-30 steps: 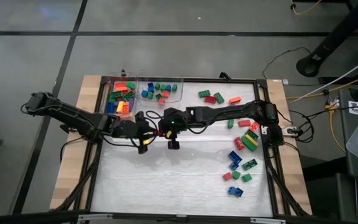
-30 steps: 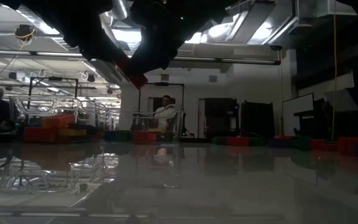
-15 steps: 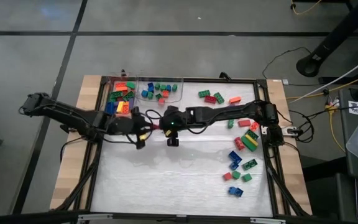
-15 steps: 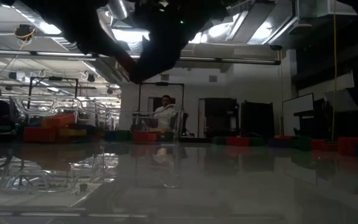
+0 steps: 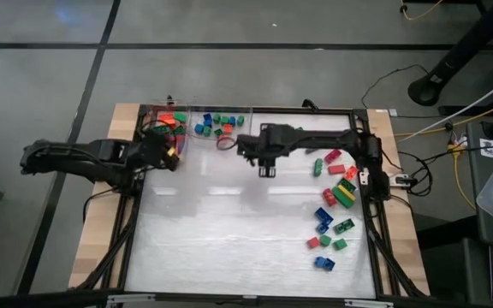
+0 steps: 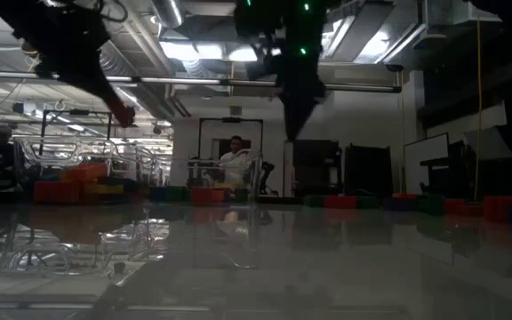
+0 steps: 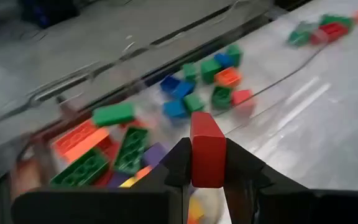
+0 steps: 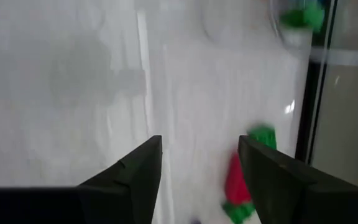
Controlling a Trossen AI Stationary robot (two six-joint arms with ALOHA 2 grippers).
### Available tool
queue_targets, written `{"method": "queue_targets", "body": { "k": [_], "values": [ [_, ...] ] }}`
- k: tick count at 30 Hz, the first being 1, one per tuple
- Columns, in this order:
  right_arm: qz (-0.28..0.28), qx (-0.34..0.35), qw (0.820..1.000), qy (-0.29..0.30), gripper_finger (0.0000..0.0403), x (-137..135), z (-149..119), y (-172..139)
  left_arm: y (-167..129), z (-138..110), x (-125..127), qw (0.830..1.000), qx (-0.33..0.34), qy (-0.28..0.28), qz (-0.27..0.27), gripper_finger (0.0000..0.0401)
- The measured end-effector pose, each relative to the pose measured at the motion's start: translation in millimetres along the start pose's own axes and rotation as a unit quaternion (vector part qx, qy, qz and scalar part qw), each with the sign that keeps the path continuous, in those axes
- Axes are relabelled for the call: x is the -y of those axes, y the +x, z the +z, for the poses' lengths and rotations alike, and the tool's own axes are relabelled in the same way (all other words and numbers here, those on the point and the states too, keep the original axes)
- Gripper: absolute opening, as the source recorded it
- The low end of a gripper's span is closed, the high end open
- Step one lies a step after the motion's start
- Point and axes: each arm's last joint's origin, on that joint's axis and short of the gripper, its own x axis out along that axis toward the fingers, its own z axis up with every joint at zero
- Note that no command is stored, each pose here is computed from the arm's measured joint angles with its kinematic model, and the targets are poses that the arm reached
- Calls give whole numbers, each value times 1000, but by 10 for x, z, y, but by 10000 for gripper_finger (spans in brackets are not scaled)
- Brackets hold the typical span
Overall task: Sort blocks by size
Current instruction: Put the large red block into the left transparent bin, then put the large red game piece into the left transparent bin
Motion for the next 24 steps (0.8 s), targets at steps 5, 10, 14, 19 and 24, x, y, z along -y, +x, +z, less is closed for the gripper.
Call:
{"method": "queue_targets", "body": {
  "k": [5, 10, 14, 19, 24],
  "values": [
    [5, -58, 998, 38, 211, 362, -172, 192, 35, -48, -76, 999, -28, 0, 38, 58],
    [30, -86, 993, 78, 211, 639, -322, 388, 86, -60, -101, 997, -45, -5, 68, 95],
    [34, -109, 989, 96, 211, 751, -437, 525, 131, -61, -99, 995, -55, -2, 84, 138],
    [52, -142, 983, 106, 211, 827, -599, 716, 161, -68, -74, 994, -63, 5, 88, 171],
    [53, -148, 980, 120, 211, 939, -731, 911, 184, -73, -53, 993, -68, 9, 92, 176]
  ]
}}
